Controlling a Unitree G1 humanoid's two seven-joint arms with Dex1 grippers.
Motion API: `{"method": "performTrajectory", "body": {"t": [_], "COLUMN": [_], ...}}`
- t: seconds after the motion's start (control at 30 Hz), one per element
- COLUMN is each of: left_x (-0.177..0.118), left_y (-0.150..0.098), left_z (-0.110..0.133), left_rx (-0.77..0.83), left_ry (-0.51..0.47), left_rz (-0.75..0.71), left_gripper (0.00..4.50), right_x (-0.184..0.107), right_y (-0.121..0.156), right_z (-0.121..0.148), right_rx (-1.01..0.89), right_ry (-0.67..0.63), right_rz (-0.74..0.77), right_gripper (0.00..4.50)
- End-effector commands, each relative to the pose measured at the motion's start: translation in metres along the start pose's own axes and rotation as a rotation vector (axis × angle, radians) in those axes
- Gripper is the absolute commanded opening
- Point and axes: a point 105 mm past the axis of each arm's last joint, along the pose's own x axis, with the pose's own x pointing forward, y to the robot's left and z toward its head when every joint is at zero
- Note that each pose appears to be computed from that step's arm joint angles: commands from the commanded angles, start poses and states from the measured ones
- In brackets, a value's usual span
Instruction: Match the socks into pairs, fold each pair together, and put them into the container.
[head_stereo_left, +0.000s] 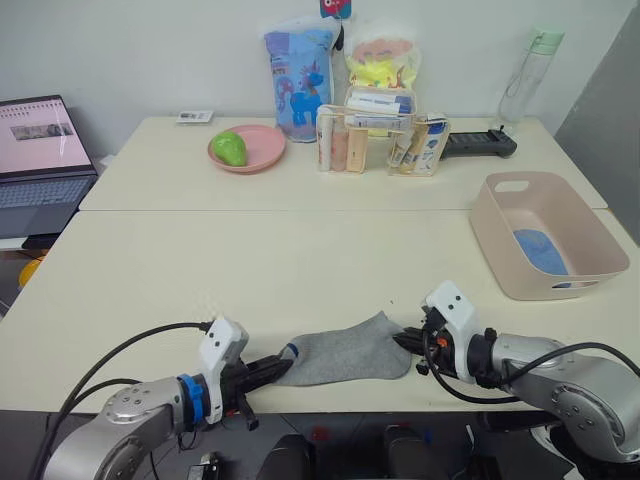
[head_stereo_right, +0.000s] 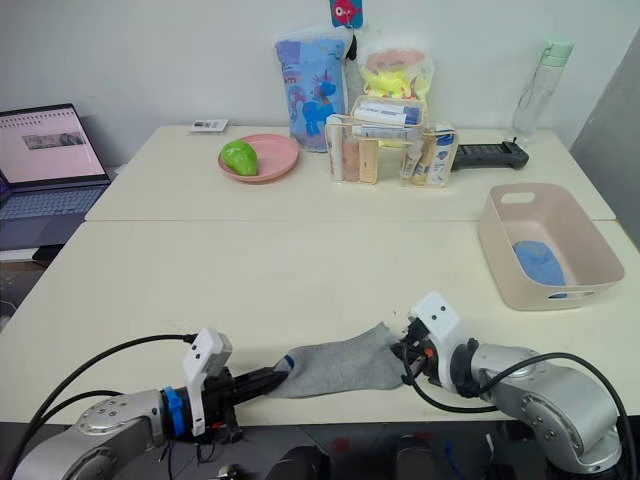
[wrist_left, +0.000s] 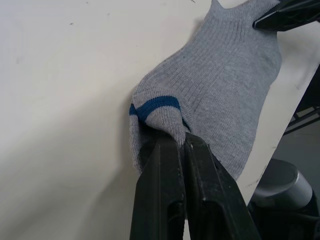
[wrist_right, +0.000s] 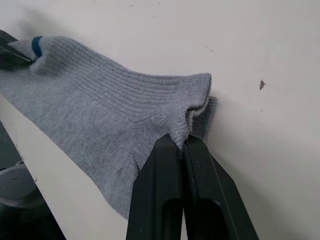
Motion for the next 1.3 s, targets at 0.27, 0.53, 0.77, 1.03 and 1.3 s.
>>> {"method": "performTrajectory", "body": {"t": [0.27, 0.53, 0.77, 1.03, 1.3], "left_x": [-0.01, -0.028, -0.027, 0.003, 0.026], "left_y": [-0.002, 0.021, 0.005, -0.01, 0.005], "left_z": [0.007, 0.052, 0.076, 0.03, 0.005], "left_rx": [0.041, 0.123, 0.239, 0.448, 0.413], "left_ry": [0.017, -0.106, -0.106, 0.074, 0.103], "left_rz": [-0.048, 0.021, -0.137, -0.278, -0.231], "left_gripper": [1.94, 3.24, 2.32, 0.0, 0.0], "right_x": [-0.011, -0.035, -0.023, 0.018, 0.035], "right_y": [-0.007, -0.001, 0.019, 0.032, 0.03], "right_z": [0.001, 0.043, 0.053, 0.03, -0.016], "right_rx": [-0.108, -0.207, -0.252, -0.356, -0.339], "right_ry": [0.004, -0.198, -0.248, -0.194, -0.092], "right_rz": [-0.046, -0.001, 0.072, 0.103, 0.097], "right_gripper": [1.44, 3.19, 3.24, 0.89, 0.02]}}
